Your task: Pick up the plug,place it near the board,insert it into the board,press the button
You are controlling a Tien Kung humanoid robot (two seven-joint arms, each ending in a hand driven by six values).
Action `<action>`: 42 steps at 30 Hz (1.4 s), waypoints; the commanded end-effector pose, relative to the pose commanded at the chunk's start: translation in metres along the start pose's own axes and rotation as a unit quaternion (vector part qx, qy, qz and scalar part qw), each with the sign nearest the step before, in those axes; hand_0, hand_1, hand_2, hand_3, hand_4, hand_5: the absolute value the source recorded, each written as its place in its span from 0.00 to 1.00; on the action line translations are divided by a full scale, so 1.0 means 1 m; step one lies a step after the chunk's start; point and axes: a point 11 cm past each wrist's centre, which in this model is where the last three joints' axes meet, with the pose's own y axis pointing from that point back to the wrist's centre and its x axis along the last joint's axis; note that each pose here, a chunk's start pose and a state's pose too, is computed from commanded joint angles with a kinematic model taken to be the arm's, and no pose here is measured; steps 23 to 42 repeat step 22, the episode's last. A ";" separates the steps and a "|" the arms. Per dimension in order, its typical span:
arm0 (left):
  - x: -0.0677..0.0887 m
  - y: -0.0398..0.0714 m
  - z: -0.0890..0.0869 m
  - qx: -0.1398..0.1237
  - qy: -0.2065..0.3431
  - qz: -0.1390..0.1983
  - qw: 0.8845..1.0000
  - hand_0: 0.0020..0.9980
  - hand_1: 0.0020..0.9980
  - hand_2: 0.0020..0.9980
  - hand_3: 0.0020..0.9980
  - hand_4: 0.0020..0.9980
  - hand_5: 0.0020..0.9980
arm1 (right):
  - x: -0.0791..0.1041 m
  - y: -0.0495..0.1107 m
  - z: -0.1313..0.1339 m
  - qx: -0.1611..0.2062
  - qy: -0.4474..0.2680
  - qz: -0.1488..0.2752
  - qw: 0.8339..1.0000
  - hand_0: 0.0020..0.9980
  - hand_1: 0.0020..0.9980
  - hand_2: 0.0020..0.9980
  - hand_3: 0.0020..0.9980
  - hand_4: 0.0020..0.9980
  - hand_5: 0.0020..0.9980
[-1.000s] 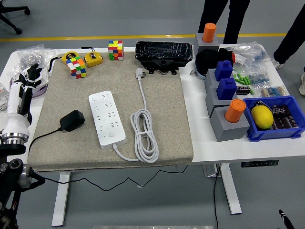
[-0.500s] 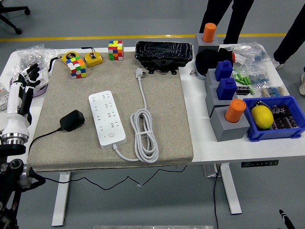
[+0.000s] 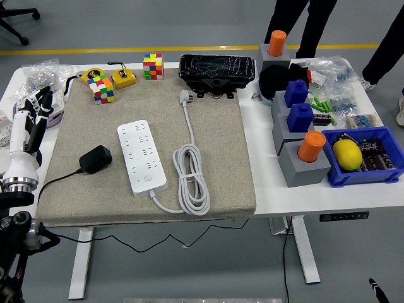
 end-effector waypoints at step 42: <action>-0.008 0.001 -0.008 0.018 0.001 -0.023 1.000 0.99 1.00 0.99 0.95 1.00 1.00 | 0.000 0.000 -0.003 0.003 -0.002 0.000 1.000 0.80 0.75 0.73 0.76 1.00 1.00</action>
